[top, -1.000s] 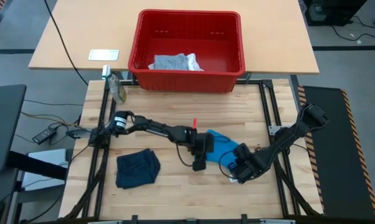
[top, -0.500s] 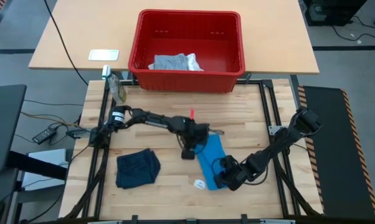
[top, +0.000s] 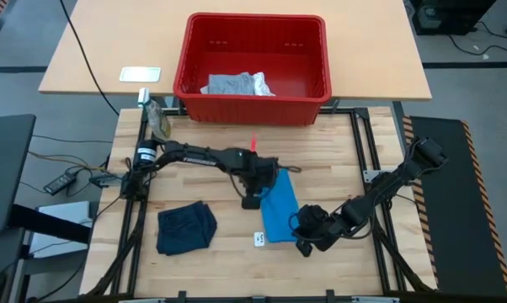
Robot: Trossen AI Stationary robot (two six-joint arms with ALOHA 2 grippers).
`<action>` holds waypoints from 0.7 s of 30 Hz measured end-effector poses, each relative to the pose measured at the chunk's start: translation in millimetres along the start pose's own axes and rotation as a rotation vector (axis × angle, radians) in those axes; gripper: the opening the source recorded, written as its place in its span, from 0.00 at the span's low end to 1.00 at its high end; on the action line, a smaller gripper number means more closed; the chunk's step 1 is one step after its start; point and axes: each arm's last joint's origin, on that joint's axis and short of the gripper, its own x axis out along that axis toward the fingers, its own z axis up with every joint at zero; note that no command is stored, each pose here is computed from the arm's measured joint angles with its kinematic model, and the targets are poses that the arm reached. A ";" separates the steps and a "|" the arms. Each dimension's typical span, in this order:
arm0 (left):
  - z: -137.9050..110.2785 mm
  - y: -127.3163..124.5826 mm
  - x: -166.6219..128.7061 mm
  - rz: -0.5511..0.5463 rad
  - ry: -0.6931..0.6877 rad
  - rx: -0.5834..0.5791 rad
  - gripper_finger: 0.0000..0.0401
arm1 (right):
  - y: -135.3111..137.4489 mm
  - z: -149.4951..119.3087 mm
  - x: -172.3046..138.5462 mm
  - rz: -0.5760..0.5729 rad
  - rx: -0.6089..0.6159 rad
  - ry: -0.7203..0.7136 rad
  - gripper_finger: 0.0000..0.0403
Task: Fold laundry
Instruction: Fold the light blue shorts
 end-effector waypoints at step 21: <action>-6.4 -9.6 -12.7 -0.036 0.055 -0.020 0.52 | 0.8 -13.9 -5.6 0.003 -0.603 0.070 0.65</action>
